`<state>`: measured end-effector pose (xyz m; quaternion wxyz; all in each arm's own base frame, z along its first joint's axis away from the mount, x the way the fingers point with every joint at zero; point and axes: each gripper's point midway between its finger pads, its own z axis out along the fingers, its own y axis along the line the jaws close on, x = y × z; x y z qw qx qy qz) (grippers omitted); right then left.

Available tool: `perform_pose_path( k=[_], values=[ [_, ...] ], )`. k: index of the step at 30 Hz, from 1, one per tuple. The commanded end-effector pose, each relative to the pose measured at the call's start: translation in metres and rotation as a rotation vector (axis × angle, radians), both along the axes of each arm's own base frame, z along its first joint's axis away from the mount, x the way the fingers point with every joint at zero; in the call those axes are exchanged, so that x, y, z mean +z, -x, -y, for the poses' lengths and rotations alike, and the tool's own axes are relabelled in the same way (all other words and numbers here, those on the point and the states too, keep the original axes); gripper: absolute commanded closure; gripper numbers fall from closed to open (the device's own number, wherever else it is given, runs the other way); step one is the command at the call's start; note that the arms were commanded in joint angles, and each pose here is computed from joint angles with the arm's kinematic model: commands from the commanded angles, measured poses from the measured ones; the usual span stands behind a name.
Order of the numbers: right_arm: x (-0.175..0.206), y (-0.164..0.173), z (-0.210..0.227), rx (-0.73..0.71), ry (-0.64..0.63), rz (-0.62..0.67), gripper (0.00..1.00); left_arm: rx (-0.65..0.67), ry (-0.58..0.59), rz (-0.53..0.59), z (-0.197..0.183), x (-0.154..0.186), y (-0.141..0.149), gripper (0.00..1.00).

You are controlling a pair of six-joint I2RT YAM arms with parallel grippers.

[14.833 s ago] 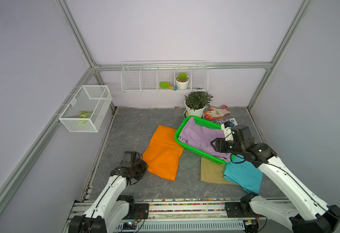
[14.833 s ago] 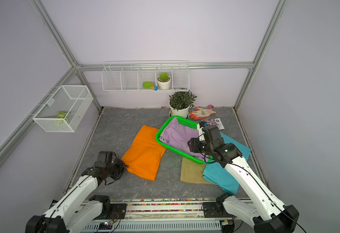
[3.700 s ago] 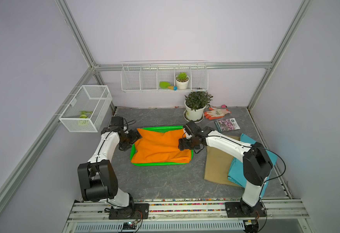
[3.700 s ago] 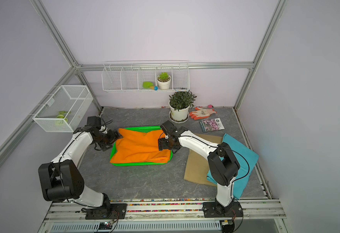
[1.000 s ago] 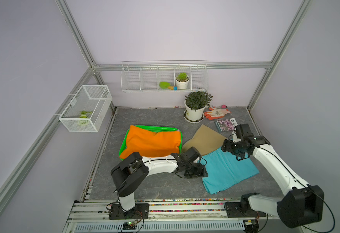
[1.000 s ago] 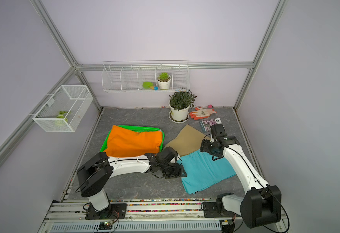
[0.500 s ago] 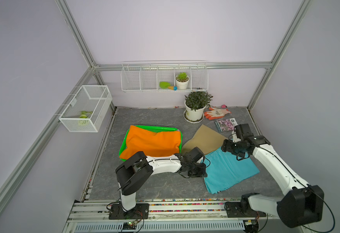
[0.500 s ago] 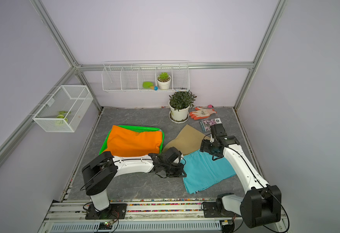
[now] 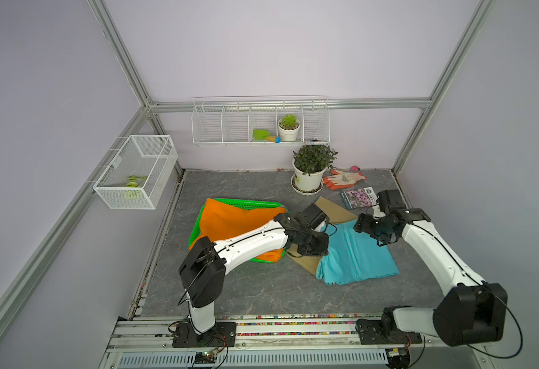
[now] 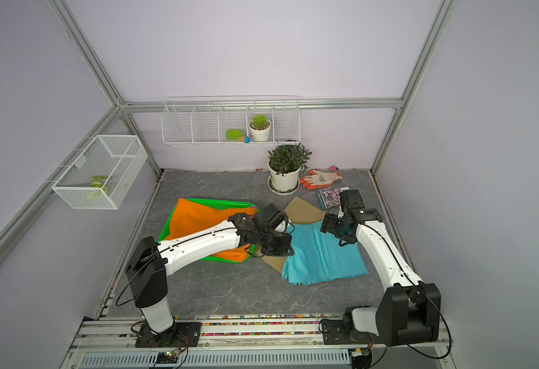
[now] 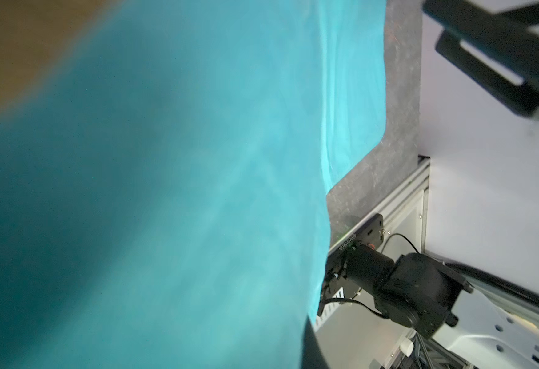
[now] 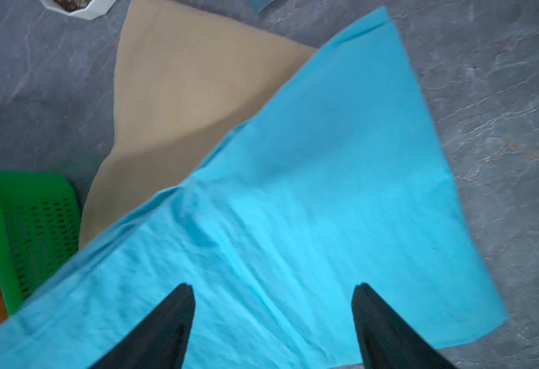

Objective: Put the folded long pants in the basket
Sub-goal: Pick up the long pant at the center of the board.

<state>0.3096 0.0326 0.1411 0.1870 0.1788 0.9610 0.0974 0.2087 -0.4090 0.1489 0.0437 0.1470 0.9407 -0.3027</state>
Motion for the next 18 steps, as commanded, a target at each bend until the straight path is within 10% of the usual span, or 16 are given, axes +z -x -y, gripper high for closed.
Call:
perform_pose_path(
  k=[1,18],
  values=[
    [-0.013,-0.011,0.028,-0.11,0.006,-0.001,0.16,0.02,-0.123,0.02,-0.035,-0.009,-0.03,1.0],
    [-0.088,-0.029,0.048,-0.137,-0.21,-0.112,0.18,-0.015,-0.205,-0.031,-0.031,-0.042,-0.069,1.0]
  ],
)
